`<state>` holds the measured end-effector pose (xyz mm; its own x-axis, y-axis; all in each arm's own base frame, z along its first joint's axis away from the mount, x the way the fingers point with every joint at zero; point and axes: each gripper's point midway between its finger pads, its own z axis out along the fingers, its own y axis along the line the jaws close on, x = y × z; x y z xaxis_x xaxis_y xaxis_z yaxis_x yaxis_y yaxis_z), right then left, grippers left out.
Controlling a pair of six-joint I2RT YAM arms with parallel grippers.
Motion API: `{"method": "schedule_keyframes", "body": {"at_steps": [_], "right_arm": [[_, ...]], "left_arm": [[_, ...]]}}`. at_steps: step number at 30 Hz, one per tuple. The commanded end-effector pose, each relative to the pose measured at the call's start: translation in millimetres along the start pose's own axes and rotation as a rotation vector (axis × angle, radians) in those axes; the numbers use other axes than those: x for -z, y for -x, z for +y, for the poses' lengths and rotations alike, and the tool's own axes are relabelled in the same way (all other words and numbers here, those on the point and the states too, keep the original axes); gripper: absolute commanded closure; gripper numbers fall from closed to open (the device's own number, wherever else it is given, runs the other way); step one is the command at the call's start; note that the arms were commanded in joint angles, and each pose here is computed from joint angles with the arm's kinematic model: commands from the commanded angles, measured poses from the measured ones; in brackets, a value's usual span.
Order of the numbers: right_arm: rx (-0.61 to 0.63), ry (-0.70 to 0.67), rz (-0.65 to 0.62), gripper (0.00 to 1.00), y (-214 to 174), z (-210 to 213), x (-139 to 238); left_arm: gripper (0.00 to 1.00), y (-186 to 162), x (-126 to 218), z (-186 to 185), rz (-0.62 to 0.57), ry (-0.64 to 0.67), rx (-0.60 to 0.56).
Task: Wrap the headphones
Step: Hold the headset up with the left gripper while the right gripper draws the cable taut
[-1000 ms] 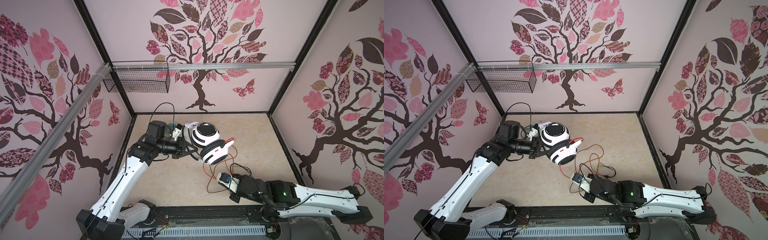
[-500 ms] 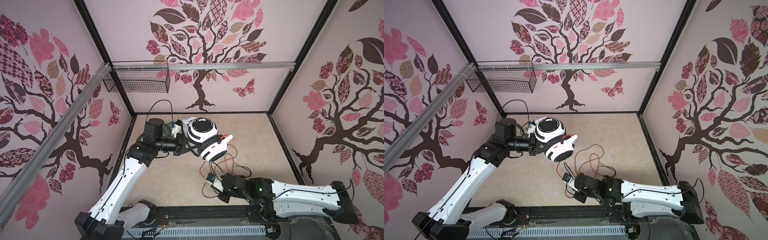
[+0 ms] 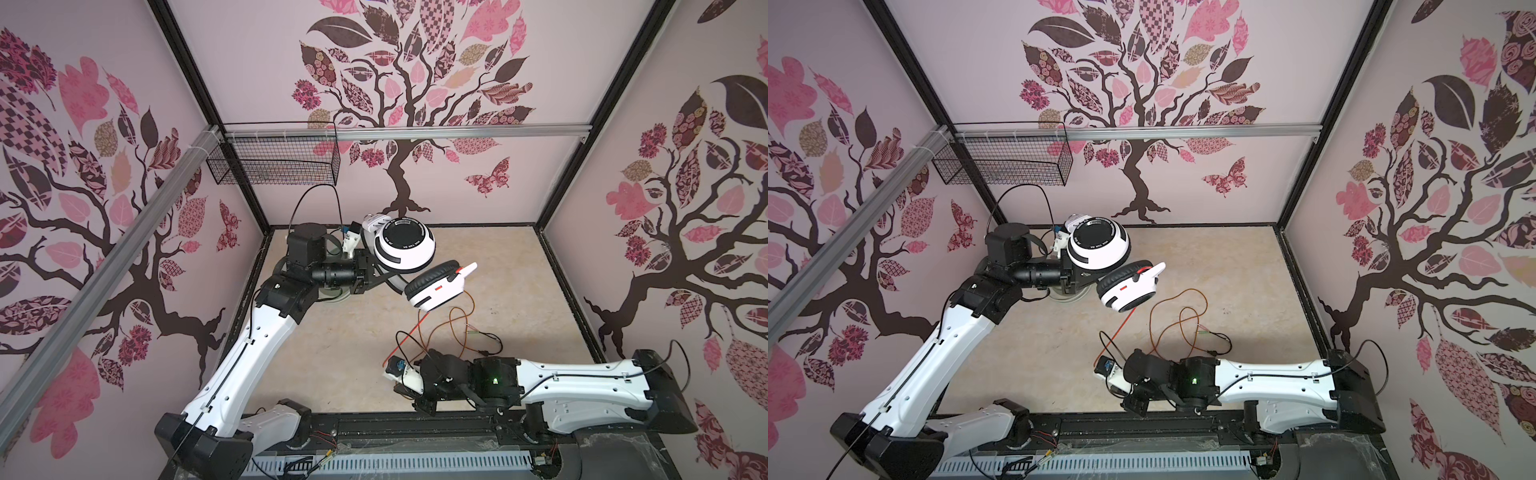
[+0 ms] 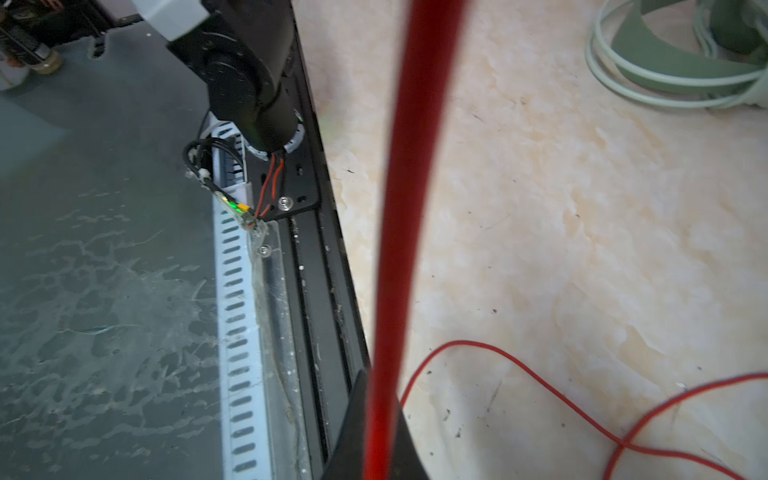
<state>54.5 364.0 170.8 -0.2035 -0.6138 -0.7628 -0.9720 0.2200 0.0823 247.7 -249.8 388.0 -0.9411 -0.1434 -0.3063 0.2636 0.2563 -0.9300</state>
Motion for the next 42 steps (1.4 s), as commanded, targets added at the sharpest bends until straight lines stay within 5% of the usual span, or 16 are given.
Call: {"method": "schedule_keyframes", "body": {"at_steps": [1, 5, 24, 42], "right_arm": [[0.010, 0.031, 0.050, 1.00, -4.7, 13.0, -7.8], [0.007, 0.019, 0.043, 1.00, 1.1, 12.0, -9.5], [-0.071, -0.132, 0.109, 1.00, -11.4, -60.7, -12.6], [-0.223, -0.250, 0.188, 1.00, -66.1, -114.8, 15.0]], "left_arm": [[1.00, 26.0, 7.9, -11.0, -0.122, 0.047, -0.046], [1.00, 32.7, 12.1, 1.6, -0.177, 0.121, -0.034], [1.00, -16.7, 0.9, -22.5, 0.138, -0.130, 0.069], [1.00, -44.7, 10.0, -9.1, 0.231, -0.064, 0.061]]}}
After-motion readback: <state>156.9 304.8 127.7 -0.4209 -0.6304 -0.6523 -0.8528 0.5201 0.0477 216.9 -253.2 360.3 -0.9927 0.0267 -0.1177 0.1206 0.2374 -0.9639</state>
